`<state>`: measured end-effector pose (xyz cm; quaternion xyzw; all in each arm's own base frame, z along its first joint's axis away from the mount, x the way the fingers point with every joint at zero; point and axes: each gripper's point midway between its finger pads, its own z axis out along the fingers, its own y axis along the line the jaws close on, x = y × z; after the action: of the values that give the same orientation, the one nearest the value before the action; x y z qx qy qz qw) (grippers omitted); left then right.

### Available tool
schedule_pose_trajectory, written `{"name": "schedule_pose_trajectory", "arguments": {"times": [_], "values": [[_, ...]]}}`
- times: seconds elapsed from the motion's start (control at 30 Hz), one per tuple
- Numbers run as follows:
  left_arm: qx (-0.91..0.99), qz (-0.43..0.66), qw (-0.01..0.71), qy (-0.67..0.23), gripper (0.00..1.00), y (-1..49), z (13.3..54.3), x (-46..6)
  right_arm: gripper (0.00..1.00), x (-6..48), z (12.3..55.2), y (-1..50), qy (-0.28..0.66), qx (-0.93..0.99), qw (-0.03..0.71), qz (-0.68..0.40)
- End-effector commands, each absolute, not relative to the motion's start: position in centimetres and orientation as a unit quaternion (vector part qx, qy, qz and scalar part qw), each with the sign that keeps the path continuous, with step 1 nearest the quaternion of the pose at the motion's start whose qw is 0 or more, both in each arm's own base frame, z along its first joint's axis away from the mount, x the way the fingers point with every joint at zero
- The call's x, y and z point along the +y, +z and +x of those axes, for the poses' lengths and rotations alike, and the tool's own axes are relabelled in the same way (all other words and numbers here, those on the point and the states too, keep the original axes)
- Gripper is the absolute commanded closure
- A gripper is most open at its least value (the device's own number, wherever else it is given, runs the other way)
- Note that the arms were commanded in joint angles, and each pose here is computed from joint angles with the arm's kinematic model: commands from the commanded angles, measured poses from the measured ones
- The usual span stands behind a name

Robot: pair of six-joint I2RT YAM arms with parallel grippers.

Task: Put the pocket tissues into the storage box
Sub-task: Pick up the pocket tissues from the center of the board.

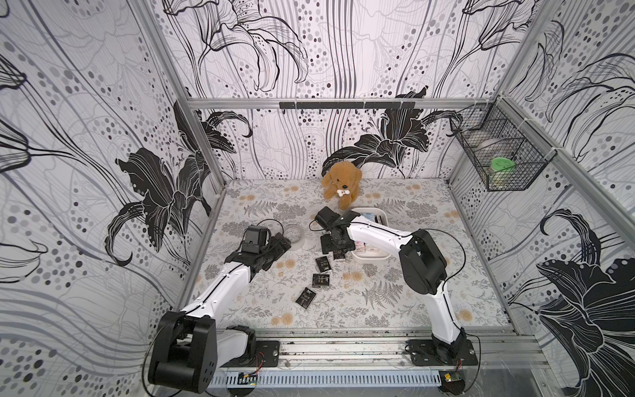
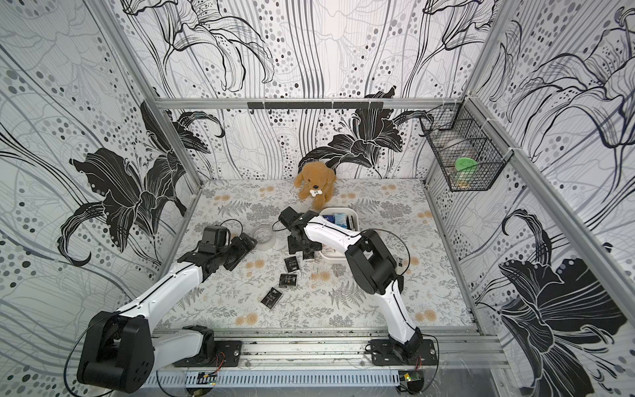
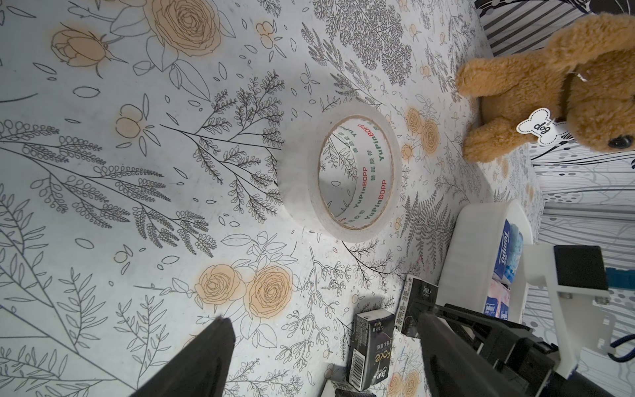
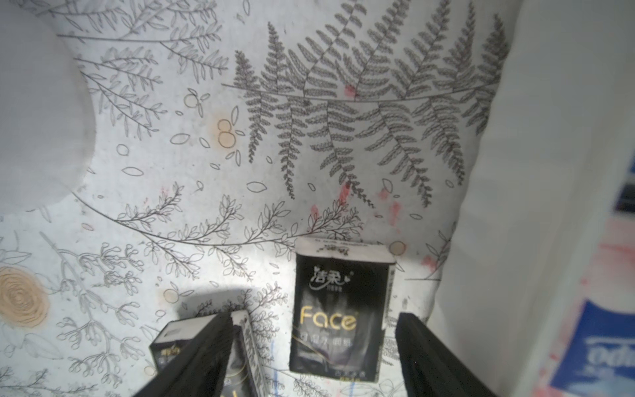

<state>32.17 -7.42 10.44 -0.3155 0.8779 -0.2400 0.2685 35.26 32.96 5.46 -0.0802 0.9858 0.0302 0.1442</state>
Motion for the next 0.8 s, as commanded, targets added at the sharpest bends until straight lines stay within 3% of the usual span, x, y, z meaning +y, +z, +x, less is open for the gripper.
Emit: {"name": "schedule_pose_trajectory", "arguments": {"times": [0.0,0.33,0.4,0.57,0.77], "values": [[0.879,-0.311,0.270,-0.240,0.12,10.4,31.9,-7.3,0.20,31.8,35.0,3.2,-0.008,0.990,0.125,-0.070],[0.879,-0.310,0.273,-0.239,0.12,10.6,31.8,-7.2,0.25,31.9,35.3,1.7,-0.018,0.991,0.119,-0.061],[0.879,-0.309,0.274,-0.239,0.12,10.6,31.8,-7.2,0.31,32.1,35.4,1.7,-0.014,0.991,0.120,-0.060],[0.879,-0.310,0.274,-0.239,0.11,10.6,31.7,-7.2,0.60,32.7,35.8,2.4,0.001,0.990,0.132,-0.057],[0.878,-0.306,0.279,-0.240,0.12,11.1,32.0,-7.2,0.62,34.0,36.8,6.7,0.049,0.980,0.180,-0.064]]}}
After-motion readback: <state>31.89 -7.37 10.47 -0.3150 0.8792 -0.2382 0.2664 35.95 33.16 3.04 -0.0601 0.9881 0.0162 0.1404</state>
